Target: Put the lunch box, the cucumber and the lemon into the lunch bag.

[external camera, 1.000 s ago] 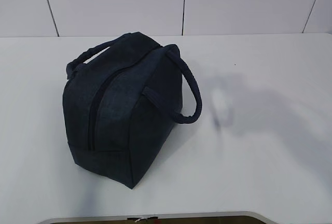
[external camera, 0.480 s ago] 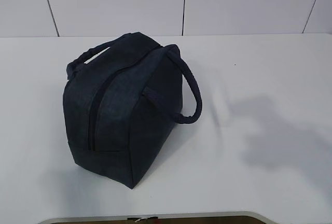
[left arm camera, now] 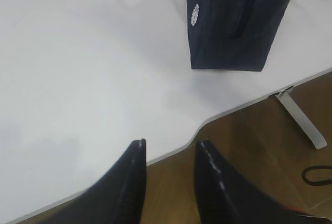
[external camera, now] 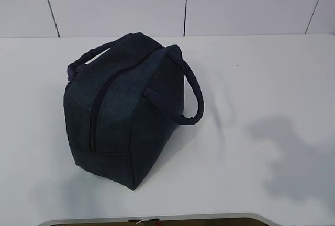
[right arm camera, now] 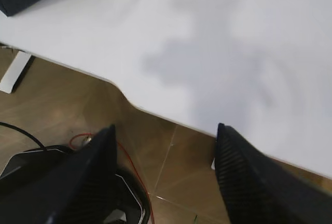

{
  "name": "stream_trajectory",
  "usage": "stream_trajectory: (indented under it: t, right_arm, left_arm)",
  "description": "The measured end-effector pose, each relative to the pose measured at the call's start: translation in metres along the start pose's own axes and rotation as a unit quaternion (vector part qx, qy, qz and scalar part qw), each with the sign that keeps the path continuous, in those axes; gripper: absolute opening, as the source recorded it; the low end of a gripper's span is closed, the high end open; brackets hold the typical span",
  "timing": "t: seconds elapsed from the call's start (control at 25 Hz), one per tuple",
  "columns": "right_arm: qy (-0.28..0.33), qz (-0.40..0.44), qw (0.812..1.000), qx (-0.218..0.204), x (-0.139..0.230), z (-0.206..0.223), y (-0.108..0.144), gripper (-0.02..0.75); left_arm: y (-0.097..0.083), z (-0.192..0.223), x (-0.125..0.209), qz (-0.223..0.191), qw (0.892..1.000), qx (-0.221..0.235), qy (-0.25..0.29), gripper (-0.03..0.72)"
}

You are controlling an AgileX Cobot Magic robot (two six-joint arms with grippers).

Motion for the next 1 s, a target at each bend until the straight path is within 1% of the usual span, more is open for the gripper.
stream_trajectory:
  t: [0.16,0.24,0.4,0.48,0.8,1.0]
  right_arm:
    - [0.010,0.000,1.000,-0.001,0.016,0.008,0.001,0.479]
    - [0.004,-0.001,1.000,0.000,0.023,0.008,0.002,0.479]
    - [-0.016,-0.001,1.000,0.002,0.035,0.008,0.003,0.479]
    - [-0.036,-0.003,0.999,0.004,0.039,0.004,0.004,0.479]
    - [-0.135,-0.005,0.991,0.014,0.063,-0.019,0.007,0.478]
    - [-0.178,-0.007,0.984,0.023,0.074,-0.014,0.007,0.478]
  left_arm:
    - [-0.001,-0.003,0.004,0.001,1.000,-0.001,-0.013,0.222]
    - [-0.001,-0.001,0.009,0.001,1.000,-0.001,-0.015,0.222]
    - [0.000,0.016,0.028,-0.001,1.000,0.000,0.007,0.222]
    - [0.000,0.021,0.032,-0.002,1.000,0.001,0.015,0.222]
    - [0.000,0.024,0.030,-0.002,1.000,-0.001,0.003,0.222]
    - [0.000,0.026,0.028,-0.004,1.000,0.000,-0.010,0.222]
Point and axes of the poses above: a point on each arm's last joint axis where the gripper is mounted, z pointing out along that axis toward the gripper, y along the wrist's bending axis when the last joint is at zero, x = y × z, the point moved 1 cm from there along z, pointing out along that axis toward the gripper, and after that the axes turned 1 degree about z, right-handed, at the moved point
